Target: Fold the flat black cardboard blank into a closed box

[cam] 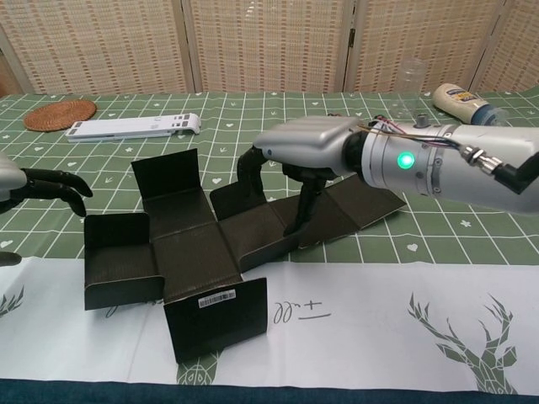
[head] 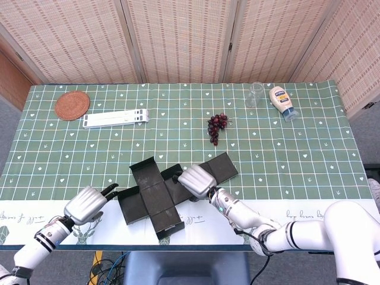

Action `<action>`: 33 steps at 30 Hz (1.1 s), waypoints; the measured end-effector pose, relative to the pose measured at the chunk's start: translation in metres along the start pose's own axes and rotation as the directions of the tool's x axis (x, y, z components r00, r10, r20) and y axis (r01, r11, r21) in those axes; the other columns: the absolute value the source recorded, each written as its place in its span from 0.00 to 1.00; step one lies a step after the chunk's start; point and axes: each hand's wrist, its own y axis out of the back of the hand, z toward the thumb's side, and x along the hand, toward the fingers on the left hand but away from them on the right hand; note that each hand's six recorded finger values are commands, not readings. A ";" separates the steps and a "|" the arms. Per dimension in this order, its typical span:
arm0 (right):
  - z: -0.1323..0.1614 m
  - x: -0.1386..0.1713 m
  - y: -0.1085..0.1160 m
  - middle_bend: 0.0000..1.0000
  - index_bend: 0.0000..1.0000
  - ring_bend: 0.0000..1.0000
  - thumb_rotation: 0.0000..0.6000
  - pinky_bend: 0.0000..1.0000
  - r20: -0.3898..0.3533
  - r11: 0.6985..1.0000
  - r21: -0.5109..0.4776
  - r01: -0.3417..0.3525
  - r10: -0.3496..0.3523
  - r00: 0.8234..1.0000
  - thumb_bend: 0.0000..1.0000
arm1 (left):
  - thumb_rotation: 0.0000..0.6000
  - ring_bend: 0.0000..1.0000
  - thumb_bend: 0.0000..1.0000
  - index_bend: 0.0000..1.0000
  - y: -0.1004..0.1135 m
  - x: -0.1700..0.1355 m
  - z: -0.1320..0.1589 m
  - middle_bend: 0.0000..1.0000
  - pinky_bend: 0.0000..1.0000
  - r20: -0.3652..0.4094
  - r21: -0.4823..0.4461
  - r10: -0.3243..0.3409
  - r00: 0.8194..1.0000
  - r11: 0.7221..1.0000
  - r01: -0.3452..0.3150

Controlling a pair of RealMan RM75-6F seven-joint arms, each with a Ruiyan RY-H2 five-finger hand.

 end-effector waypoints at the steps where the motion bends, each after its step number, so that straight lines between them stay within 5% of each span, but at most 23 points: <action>1: -0.002 -0.001 0.001 0.35 0.32 0.90 1.00 1.00 0.007 1.000 -0.004 0.005 -0.005 1.000 0.12 | 1.00 0.77 0.26 0.25 0.001 -0.001 0.002 0.15 0.82 0.011 -0.005 0.005 1.000 1.000 -0.005; 14: -0.021 0.002 0.008 0.35 0.31 0.90 1.00 1.00 0.064 0.998 -0.040 0.038 -0.036 0.997 0.11 | 1.00 0.77 0.21 0.21 -0.004 0.008 0.041 0.15 0.82 0.212 -0.055 0.075 0.974 0.996 -0.065; 24: -0.030 0.008 0.008 0.35 0.31 0.90 1.00 1.00 0.083 0.998 -0.048 0.043 -0.039 0.996 0.11 | 1.00 0.77 0.21 0.19 -0.010 0.033 0.064 0.15 0.83 0.248 -0.074 0.096 0.964 0.994 -0.080; 33: -0.039 0.014 0.008 0.35 0.32 0.90 1.00 1.00 0.101 0.998 -0.039 0.051 -0.047 0.994 0.11 | 1.00 0.77 0.21 0.20 -0.016 0.055 0.053 0.15 0.83 0.197 -0.065 0.086 0.977 0.995 -0.074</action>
